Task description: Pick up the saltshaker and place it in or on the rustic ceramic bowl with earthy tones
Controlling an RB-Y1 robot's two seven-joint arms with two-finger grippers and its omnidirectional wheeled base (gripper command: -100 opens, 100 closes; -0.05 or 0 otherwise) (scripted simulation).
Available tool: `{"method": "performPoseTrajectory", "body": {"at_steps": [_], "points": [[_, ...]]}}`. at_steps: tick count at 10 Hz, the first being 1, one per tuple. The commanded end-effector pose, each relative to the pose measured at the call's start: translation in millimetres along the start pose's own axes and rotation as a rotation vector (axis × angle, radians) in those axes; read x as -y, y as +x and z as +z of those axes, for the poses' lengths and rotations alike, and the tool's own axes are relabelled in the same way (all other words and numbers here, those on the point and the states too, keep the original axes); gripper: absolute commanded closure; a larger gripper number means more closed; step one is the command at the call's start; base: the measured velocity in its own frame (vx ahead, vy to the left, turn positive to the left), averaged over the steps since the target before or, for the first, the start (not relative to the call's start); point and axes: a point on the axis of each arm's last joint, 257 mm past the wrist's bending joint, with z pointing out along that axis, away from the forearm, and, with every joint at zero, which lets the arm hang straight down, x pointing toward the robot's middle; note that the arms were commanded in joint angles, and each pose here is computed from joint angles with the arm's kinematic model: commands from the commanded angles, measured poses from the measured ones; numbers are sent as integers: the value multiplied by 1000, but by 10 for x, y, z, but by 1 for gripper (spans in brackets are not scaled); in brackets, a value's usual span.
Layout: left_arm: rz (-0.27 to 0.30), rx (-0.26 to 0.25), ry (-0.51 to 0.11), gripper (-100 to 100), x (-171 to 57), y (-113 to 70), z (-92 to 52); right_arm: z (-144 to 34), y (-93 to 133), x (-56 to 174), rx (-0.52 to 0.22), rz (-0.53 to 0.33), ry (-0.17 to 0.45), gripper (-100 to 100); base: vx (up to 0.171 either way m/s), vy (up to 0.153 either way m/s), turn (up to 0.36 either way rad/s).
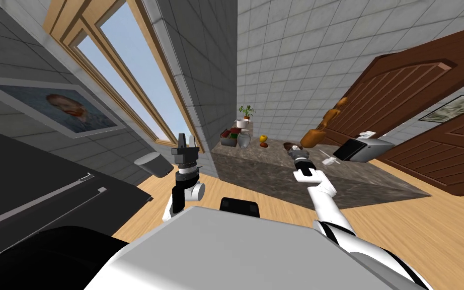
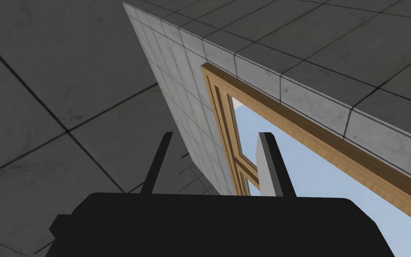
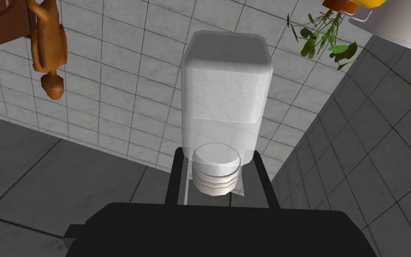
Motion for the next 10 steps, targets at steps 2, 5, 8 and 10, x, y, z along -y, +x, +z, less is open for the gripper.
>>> {"method": "performPoseTrajectory", "body": {"at_steps": [2,5,8,10], "points": [[0,0,0,0,0,0,0,2,1,-3,-1,-25,-8,100,144,-278,134],[0,0,0,0,0,0,0,-31,69,14,-19,-57,-8,100,158,-267,142],[0,0,0,0,0,0,0,-61,141,50,-39,-87,-4,100,127,-229,88],[0,0,0,0,0,0,0,-74,181,76,-52,-104,-1,100,110,-224,107]]}}
